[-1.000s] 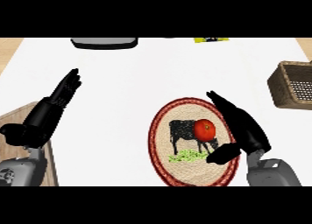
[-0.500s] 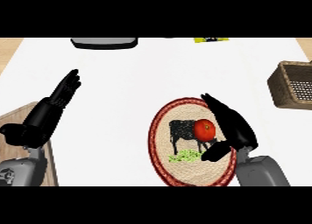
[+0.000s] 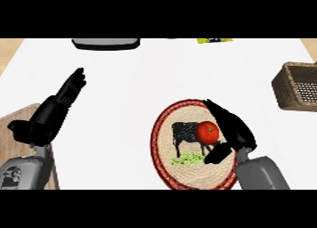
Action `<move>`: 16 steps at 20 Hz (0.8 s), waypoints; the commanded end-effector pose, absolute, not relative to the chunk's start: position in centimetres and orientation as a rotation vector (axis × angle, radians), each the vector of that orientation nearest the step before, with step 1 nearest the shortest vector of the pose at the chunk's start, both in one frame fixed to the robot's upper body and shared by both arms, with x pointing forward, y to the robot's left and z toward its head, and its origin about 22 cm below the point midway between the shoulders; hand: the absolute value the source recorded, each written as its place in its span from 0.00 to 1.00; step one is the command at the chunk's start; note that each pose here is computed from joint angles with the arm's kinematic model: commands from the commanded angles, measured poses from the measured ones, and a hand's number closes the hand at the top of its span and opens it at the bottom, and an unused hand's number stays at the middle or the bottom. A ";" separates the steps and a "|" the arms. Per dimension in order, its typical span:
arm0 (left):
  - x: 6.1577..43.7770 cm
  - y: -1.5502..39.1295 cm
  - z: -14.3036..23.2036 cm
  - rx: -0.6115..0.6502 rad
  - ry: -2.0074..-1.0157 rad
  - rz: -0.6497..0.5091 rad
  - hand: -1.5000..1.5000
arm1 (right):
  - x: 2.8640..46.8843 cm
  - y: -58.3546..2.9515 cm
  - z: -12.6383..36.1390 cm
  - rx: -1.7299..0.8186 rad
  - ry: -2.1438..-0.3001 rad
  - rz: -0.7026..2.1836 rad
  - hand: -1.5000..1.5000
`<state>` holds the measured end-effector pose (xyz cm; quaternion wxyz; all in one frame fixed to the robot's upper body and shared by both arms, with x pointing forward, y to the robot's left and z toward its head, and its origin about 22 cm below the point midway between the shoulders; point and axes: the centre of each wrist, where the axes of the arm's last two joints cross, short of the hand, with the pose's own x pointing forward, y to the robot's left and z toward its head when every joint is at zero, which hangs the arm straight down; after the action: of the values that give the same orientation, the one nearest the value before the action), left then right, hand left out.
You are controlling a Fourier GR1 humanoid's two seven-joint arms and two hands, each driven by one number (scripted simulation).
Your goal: Pick the tomato from the placemat and place it in the basket
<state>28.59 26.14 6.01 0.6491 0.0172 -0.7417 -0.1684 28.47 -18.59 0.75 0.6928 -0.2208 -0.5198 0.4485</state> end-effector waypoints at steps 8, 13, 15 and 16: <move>28.4 25.4 6.0 0.058 -1.686 -0.372 0.50 | 28.2 -17.1 -0.7 -0.423 -1.123 1.136 1.00; 28.0 26.6 6.4 0.042 -1.698 -0.387 0.50 | 28.7 -14.5 0.5 -0.475 -1.156 1.215 1.00; 27.6 25.7 7.3 0.045 -1.697 -0.389 0.50 | 28.4 -16.1 -1.9 -0.515 -1.185 1.265 1.00; 28.1 26.2 5.4 0.047 -1.686 -0.386 0.50 | 26.7 -18.0 0.4 -0.501 -1.188 1.315 1.00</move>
<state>27.71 26.30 6.08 0.6469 0.0193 -0.7436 -0.1679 28.56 -17.13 0.05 0.6364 -0.2179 -0.5161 0.5303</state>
